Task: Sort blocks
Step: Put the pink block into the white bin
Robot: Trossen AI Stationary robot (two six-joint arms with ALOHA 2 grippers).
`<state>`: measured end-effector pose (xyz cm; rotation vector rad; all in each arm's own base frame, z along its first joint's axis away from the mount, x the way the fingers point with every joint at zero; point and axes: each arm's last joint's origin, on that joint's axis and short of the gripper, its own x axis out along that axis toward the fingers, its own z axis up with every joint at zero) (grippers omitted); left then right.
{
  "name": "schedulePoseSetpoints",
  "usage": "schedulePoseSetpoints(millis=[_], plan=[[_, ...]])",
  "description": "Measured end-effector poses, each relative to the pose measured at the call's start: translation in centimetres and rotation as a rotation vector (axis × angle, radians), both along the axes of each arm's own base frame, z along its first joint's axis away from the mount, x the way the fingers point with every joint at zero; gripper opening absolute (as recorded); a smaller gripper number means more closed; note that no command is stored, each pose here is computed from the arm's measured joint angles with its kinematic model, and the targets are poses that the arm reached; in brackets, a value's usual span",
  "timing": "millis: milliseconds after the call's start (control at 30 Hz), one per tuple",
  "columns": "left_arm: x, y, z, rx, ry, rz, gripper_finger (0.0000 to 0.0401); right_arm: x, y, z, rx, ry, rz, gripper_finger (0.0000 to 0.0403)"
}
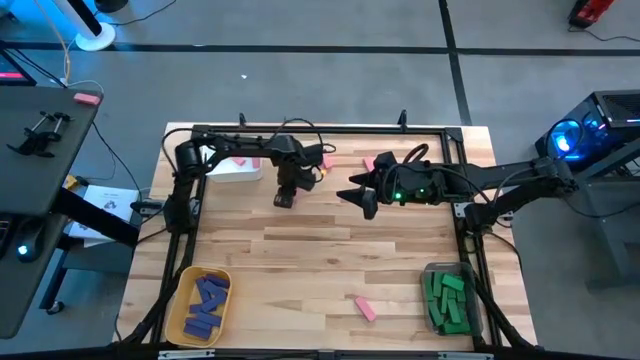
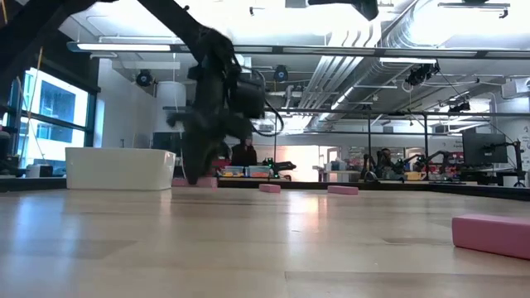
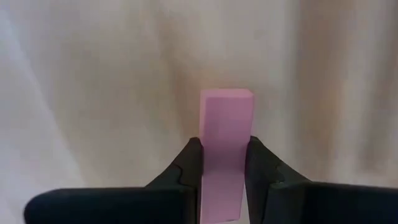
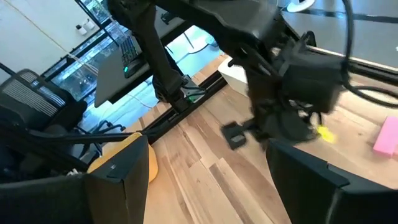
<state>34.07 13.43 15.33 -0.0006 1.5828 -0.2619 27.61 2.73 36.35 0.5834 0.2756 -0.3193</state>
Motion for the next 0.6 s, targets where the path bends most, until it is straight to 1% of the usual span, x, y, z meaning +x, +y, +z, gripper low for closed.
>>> schedulePoseSetpoints(millis=[33,133,233,333,467,533,600], plan=[[-0.2,-0.3,0.8,-0.021,-0.01,0.001,0.0042,0.0,0.0,0.0,-0.007,0.003,0.003,0.0256],[-0.7,-0.6,3.4,-0.043,-0.087,0.009,0.0042,0.0,0.0,0.0,-0.029,0.008,0.011,0.0256],[-1.8,-0.6,6.8,-0.048,-0.206,0.052,0.0042,0.0,0.0,0.0,-0.032,0.011,0.012,0.0256],[-3.3,0.2,10.9,0.018,-0.365,0.123,0.0042,0.0,0.0,0.0,-0.051,0.017,0.019,0.0256],[-6.1,1.9,15.2,0.116,-0.545,0.255,0.0042,0.0,-0.1,0.0,-0.062,0.02,0.021,0.0256],[-7.7,3.0,16.8,0.191,-0.587,0.337,0.0042,0.0,-0.1,0.0,-0.072,0.022,0.024,0.0256],[-9.3,3.9,17.7,0.265,-0.593,0.415,0.0042,0.0,-0.1,0.0,-0.08,0.024,0.027,0.0256]])
